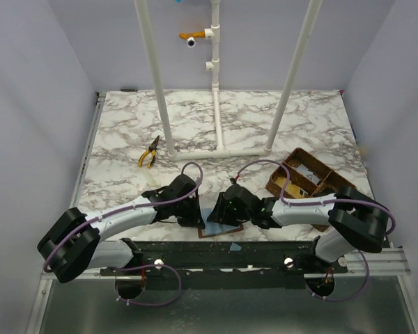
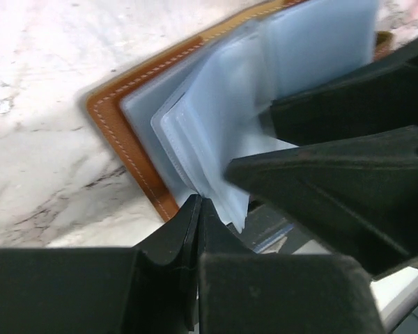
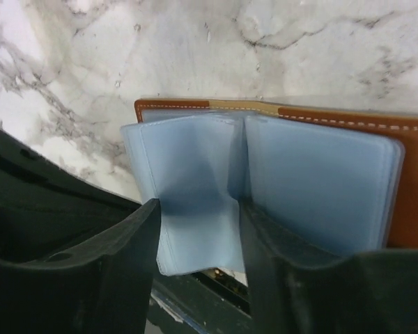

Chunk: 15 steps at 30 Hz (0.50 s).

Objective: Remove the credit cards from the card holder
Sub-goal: Remove the credit card from the card holder.

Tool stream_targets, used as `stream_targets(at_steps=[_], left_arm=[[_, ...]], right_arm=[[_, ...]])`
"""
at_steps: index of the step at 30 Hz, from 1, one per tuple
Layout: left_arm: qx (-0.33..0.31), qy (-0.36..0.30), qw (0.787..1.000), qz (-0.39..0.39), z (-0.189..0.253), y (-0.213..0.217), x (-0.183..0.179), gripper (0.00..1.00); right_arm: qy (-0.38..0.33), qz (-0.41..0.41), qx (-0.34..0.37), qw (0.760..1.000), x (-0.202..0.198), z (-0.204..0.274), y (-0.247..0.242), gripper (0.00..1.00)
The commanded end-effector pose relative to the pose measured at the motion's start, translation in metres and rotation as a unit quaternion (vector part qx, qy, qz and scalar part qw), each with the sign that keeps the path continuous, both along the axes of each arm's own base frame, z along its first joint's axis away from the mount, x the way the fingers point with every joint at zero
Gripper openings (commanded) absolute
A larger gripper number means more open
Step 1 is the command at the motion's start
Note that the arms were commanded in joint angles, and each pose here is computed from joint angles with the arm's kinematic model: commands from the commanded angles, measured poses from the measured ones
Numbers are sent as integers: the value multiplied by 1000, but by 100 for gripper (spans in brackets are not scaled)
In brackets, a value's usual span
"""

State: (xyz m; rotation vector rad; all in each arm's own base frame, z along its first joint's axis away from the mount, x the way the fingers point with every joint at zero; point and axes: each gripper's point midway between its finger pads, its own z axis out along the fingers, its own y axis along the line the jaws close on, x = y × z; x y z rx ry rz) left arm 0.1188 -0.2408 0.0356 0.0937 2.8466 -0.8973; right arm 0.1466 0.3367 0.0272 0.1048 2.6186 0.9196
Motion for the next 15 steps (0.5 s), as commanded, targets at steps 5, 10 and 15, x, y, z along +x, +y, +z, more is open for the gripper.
stream_targets(at_steps=[5, 10, 15], left_arm=[[-108, -58, 992, -7, 60, -42, 22, 0], [-110, -56, 992, -7, 61, -45, 24, 0], [-71, -56, 996, 17, 53, -33, 27, 0]], right_arm=[[-14, 6, -63, 998, 0, -6, -19, 69], [-13, -3, -57, 998, 1, -5, -19, 70], [-10, -3, -86, 996, 1, -11, -23, 70]])
